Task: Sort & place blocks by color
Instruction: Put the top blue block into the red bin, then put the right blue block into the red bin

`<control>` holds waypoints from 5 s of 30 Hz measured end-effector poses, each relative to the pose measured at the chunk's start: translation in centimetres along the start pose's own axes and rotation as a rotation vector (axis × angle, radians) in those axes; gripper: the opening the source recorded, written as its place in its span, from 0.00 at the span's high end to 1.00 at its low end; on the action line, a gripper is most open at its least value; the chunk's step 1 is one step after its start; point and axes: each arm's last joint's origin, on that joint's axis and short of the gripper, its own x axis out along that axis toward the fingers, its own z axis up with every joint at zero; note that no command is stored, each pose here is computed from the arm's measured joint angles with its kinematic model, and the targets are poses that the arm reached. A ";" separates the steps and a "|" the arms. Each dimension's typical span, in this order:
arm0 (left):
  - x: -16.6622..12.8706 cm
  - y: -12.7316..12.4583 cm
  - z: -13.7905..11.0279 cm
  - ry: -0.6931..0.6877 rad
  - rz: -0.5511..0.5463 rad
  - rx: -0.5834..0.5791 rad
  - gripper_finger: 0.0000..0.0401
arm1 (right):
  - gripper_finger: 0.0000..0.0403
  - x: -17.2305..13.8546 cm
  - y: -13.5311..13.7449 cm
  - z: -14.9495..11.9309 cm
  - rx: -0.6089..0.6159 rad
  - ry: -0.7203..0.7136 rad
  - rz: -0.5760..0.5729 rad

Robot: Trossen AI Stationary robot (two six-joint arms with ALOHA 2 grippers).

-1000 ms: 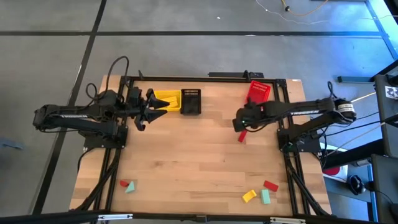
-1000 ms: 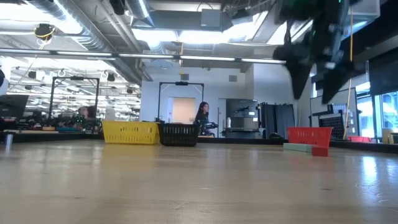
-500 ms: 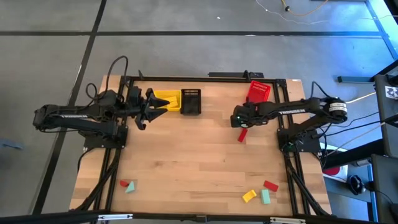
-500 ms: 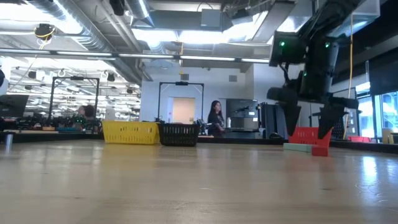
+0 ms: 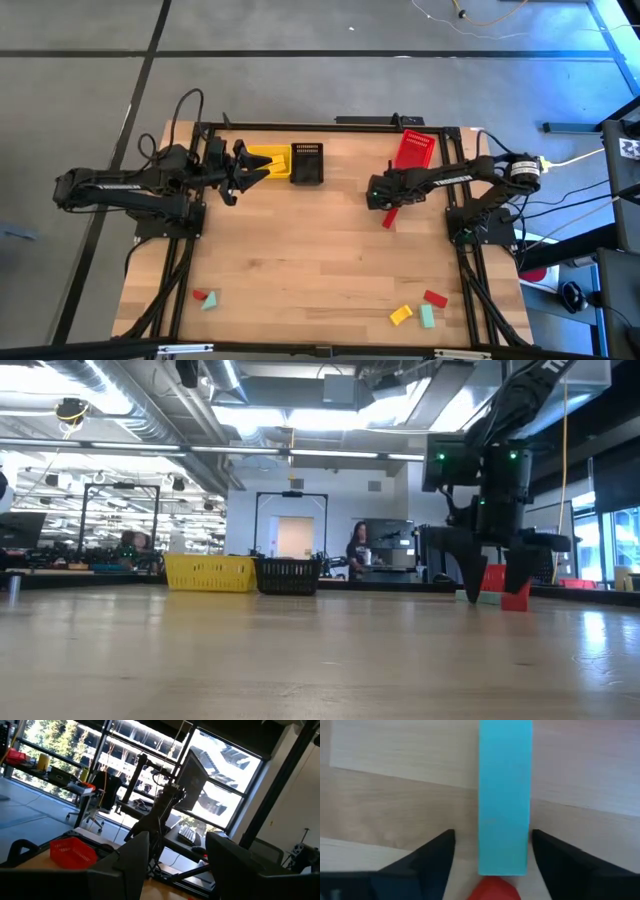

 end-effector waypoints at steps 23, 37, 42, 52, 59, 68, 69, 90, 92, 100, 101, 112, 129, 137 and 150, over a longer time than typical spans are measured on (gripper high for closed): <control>0.0 0.0 0.0 0.003 0.002 -0.006 0.53 | 0.68 -12.1 -1.9 -2.2 -0.325 -0.302 0.598; 0.0 0.2 -0.3 0.017 0.043 0.004 0.53 | 0.68 -19.1 1.3 -2.7 -0.418 -0.754 1.223; 0.0 0.2 -0.3 0.017 0.043 0.004 0.53 | 0.68 -19.1 1.3 -2.8 -0.426 -0.746 1.233; 0.0 0.2 -0.3 0.016 0.043 0.001 0.53 | 0.68 -19.1 0.9 -2.2 -0.427 -0.696 1.155; 0.0 0.2 -0.1 0.004 0.039 0.000 0.53 | 0.68 -20.7 -3.1 2.3 -0.373 -0.552 0.598; 0.0 0.2 -0.1 0.004 0.041 0.001 0.53 | 0.68 -15.9 -8.9 6.1 -0.148 -0.330 0.106; 0.0 0.2 -0.1 0.002 0.046 0.001 0.53 | 0.68 -15.1 -9.3 6.5 -0.116 -0.314 0.094; 0.0 0.2 -0.1 0.000 0.055 -0.003 0.53 | 0.68 -0.6 -12.4 13.5 0.161 -0.058 -0.007; 0.0 0.2 -0.1 0.000 0.056 -0.006 0.53 | 0.68 -0.4 -12.0 14.0 0.166 -0.091 0.033; 0.0 0.2 -0.2 -0.002 0.063 -0.006 0.53 | 0.68 -0.3 -11.9 14.1 0.187 -0.091 0.061; 0.0 0.2 -0.2 -0.002 0.063 -0.006 0.53 | 0.65 -0.3 -11.9 14.1 0.187 -0.088 0.060; 0.0 0.2 -0.1 -0.002 0.062 -0.006 0.53 | 0.20 -4.3 -12.4 13.2 0.150 -0.184 0.129; 0.0 0.2 -0.3 0.023 0.041 -0.006 0.53 | 0.20 -20.1 -7.9 3.3 -0.401 -0.576 1.214; -0.1 0.6 -1.3 0.133 0.057 0.016 0.54 | 0.20 -20.3 -5.8 1.0 -0.666 -0.583 1.264; -0.2 0.8 -1.7 0.184 0.062 0.208 0.98 | 0.20 -20.9 -4.5 0.6 -0.760 -0.697 1.332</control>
